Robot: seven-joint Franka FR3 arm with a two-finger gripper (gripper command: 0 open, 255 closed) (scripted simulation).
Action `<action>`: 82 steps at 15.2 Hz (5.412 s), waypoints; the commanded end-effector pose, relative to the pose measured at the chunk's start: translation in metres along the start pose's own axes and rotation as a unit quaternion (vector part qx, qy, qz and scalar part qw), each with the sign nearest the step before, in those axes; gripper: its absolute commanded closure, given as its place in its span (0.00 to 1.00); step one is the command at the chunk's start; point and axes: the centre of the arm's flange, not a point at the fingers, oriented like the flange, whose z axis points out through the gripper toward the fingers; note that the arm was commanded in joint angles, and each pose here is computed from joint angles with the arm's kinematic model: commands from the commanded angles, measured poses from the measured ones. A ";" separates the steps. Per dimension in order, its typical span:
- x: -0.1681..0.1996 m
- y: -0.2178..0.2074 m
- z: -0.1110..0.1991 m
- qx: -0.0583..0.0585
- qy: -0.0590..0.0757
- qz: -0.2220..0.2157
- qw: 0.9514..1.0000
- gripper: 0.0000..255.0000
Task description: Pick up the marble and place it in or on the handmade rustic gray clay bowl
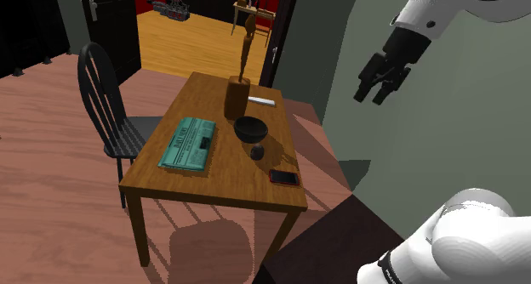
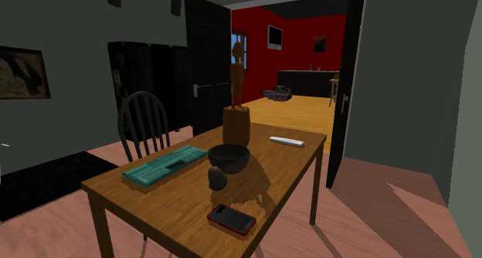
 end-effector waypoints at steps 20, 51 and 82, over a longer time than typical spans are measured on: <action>0.138 0.012 0.200 -0.025 0.045 0.065 0.997 0.00; 0.344 0.076 0.470 -0.058 0.104 0.150 0.982 0.00; 0.346 0.069 0.421 -0.058 0.104 0.150 0.982 1.00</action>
